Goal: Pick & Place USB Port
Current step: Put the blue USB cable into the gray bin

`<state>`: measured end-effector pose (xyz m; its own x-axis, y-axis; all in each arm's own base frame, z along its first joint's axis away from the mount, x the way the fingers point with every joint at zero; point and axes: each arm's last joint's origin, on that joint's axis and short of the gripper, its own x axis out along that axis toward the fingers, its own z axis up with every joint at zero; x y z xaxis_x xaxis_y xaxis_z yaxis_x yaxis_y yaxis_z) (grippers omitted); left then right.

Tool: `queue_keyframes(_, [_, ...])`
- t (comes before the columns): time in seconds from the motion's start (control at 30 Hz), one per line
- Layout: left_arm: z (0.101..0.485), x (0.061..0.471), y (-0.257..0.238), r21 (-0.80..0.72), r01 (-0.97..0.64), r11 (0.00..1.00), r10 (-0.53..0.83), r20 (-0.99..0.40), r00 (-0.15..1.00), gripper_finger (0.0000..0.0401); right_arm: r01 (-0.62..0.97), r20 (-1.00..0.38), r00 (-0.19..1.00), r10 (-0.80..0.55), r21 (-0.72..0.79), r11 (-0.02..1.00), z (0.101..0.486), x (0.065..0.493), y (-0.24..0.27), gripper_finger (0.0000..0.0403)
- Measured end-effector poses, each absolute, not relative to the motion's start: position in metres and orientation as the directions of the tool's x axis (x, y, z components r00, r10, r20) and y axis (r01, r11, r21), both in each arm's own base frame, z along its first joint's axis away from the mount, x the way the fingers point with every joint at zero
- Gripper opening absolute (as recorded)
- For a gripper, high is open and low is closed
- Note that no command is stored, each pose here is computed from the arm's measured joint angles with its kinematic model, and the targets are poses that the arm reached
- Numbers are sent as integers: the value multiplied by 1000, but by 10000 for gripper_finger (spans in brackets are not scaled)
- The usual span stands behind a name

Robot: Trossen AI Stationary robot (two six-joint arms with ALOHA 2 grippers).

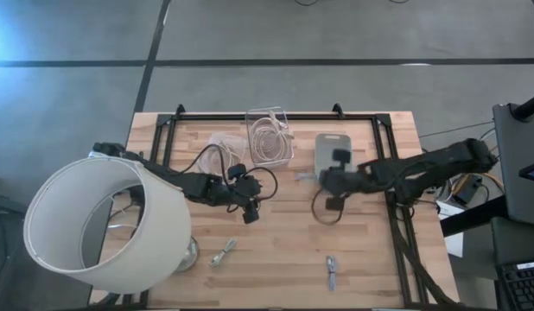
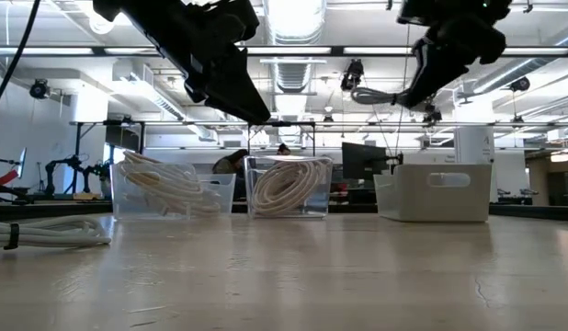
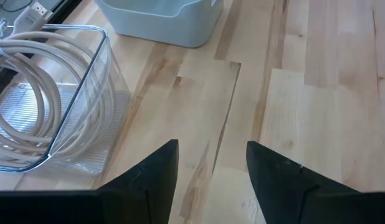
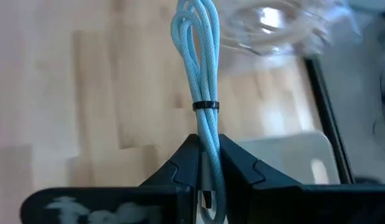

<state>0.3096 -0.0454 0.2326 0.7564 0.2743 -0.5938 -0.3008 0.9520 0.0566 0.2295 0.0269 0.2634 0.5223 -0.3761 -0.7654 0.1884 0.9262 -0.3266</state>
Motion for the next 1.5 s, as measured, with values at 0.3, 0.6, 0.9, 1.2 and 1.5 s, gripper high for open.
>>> queue_keyframes(0.3, [233, 310, -45, 57, -300, 952, 274, -593, 757, 193, 343, -760, 419, -496, -373, 862, 244, 190, -28, 38])
queue_keyframes(0.6, [233, 310, -45, 56, -300, 952, 274, -590, 760, 193, 372, -839, 273, -470, -359, 856, 212, 188, -80, 38])
queue_keyframes(0.9, [233, 310, -45, 55, -299, 952, 274, -588, 762, 193, 324, -908, 136, -396, -337, 884, 177, 202, -120, 38])
queue_keyframes(1.2, [233, 310, -45, 55, -299, 952, 274, -588, 761, 193, 294, -939, 33, -342, -318, 901, 150, 212, -127, 38])
queue_keyframes(1.5, [233, 310, -45, 55, -299, 952, 274, -588, 761, 193, 314, -936, 45, -349, -319, 894, 155, 214, -128, 63])
